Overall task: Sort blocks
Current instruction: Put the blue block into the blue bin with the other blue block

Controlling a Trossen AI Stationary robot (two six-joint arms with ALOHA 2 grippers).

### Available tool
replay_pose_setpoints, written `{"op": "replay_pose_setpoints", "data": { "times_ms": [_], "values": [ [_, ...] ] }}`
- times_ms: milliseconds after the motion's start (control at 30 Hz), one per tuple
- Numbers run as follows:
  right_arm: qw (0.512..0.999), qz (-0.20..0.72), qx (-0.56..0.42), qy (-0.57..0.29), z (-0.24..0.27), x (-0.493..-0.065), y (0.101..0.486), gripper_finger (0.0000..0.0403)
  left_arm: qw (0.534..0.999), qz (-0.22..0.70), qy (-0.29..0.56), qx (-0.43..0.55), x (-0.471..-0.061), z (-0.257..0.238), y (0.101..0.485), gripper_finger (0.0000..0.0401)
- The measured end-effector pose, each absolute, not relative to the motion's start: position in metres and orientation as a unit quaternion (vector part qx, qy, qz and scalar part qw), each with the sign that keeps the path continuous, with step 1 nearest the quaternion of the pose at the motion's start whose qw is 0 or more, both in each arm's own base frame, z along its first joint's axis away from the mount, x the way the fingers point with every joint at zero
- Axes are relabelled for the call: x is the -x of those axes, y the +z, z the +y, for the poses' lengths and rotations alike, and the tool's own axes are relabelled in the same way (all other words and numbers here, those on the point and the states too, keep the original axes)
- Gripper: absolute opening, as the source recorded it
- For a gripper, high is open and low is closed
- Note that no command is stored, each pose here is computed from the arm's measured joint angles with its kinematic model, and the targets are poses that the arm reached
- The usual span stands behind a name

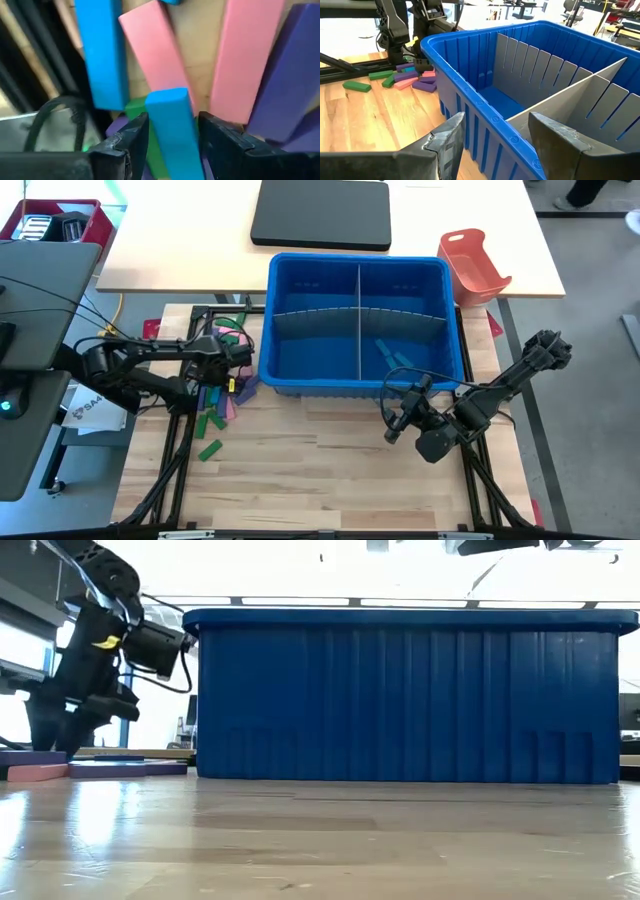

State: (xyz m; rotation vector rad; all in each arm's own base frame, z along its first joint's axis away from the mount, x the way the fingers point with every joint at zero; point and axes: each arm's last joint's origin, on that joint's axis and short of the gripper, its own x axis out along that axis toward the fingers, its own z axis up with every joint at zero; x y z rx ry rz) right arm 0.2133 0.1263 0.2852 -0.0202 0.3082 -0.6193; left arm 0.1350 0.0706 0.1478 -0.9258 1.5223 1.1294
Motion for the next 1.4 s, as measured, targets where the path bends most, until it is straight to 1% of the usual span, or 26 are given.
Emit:
{"op": "replay_pose_setpoints", "data": {
  "times_ms": [200,300,433,667,767,867,933,1067,1200,1300,1400],
  "values": [
    [0.941,0.152,0.01,-0.303,0.126,-0.213,0.285,0.0213,0.495,0.622,0.468,0.387,-0.133,0.071,0.143,0.0148],
    [0.941,0.15,0.006,-0.304,0.126,-0.213,0.285,0.0213,0.498,0.624,0.467,0.381,-0.134,0.073,0.146,0.0129],
    [0.941,0.15,0.005,-0.304,0.126,-0.213,0.285,0.0213,0.518,0.617,0.46,0.375,-0.141,0.076,0.153,0.0105],
    [0.941,0.148,0.001,-0.305,0.126,-0.213,0.285,0.0213,0.541,0.605,0.458,0.362,-0.152,0.083,0.173,0.0104],
    [0.941,0.149,0.001,-0.305,0.126,-0.213,0.285,0.0213,0.536,0.616,0.458,0.351,-0.152,0.083,0.18,0.0106],
    [0.941,0.149,0.001,-0.305,0.126,-0.213,0.285,0.0213,0.526,0.624,0.48,0.321,-0.149,0.084,0.191,0.0106],
    [0.941,0.149,0.003,-0.304,0.126,-0.213,0.285,0.0213,0.529,0.62,0.494,0.302,-0.148,0.085,0.202,0.0104],
    [0.941,0.16,0.0,-0.299,0.124,-0.216,0.284,0.0213,0.563,0.579,0.517,0.283,-0.149,0.088,0.233,0.0104],
    [0.942,0.186,-0.02,-0.28,0.119,-0.221,0.282,0.0213,0.609,0.521,0.534,0.268,-0.147,0.089,0.274,0.0107],
    [0.941,0.208,-0.052,-0.262,0.113,-0.225,0.28,0.0213,0.654,0.468,0.534,0.26,-0.143,0.087,0.31,0.0105],
    [0.937,0.229,-0.093,-0.248,0.106,-0.231,0.279,0.0213,0.714,0.407,0.511,0.251,-0.14,0.082,0.344,0.0105]
  ]
}}
